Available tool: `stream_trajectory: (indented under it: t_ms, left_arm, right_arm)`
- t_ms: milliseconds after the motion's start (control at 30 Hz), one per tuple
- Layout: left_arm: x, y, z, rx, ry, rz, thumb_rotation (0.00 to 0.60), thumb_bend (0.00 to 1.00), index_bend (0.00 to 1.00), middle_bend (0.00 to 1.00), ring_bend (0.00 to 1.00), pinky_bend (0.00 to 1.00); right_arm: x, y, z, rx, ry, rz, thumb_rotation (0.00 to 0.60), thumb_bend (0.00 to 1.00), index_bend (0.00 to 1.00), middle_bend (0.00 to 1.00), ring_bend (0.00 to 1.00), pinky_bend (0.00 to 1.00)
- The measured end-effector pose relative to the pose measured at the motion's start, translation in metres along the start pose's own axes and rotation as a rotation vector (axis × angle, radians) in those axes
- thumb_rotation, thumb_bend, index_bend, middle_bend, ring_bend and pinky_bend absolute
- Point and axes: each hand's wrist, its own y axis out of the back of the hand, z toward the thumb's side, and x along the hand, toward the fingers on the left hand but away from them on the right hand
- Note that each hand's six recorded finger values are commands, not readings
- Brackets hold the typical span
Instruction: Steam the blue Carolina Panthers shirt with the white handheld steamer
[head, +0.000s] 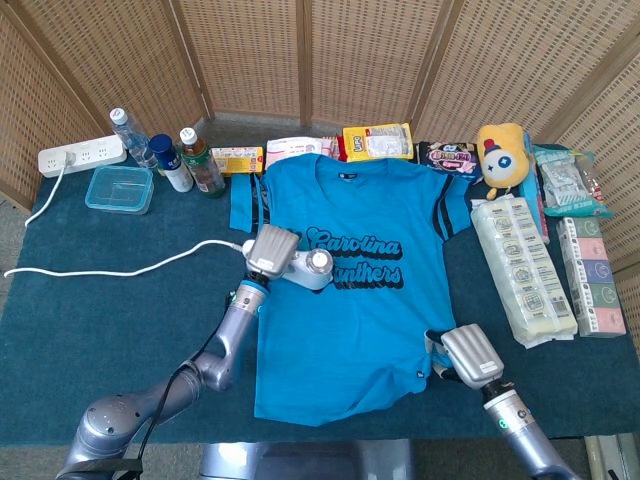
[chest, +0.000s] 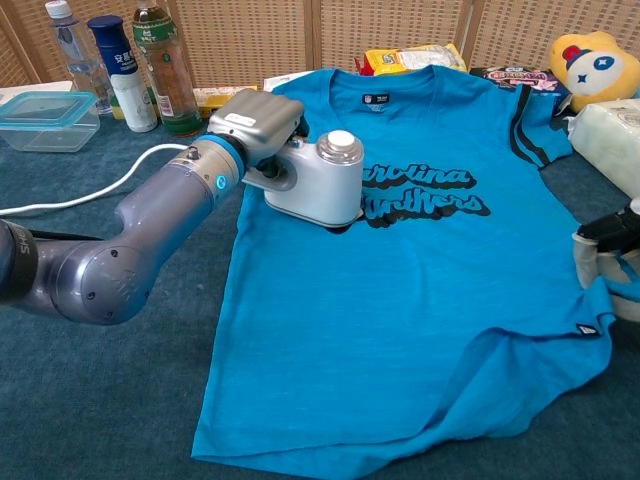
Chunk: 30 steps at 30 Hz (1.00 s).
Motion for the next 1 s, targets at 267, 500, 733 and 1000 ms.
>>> stream_trajectory:
  t_ms: [267,500,733,1000]
  left_arm:
    - [0.001,0.001,0.02,-0.014,-0.034,-0.002,0.6,0.43,0.6,0.72,0.68,0.77]
    - [-0.003,-0.001,0.044,-0.038,-0.08,-0.01,0.6,0.43,0.6,0.72,0.68,0.77]
    - [-0.011,-0.005,0.069,-0.055,-0.14,-0.025,0.6,0.42,0.6,0.72,0.68,0.77]
    - [-0.024,-0.006,0.101,-0.085,-0.229,-0.038,0.6,0.42,0.6,0.72,0.68,0.77]
  right_arm:
    - [0.001,-0.001,0.0,0.0,-0.002,0.008,0.6,0.51,0.72,0.7,0.79,0.91]
    - [0.003,0.001,-0.001,0.002,-0.006,0.005,0.6,0.51,0.72,0.7,0.79,0.91]
    - [0.003,0.001,-0.001,0.0,-0.007,0.004,0.6,0.51,0.72,0.7,0.79,0.91]
    - [0.005,0.002,-0.003,0.001,-0.013,0.0,0.6,0.51,0.72,0.7,0.79,0.91]
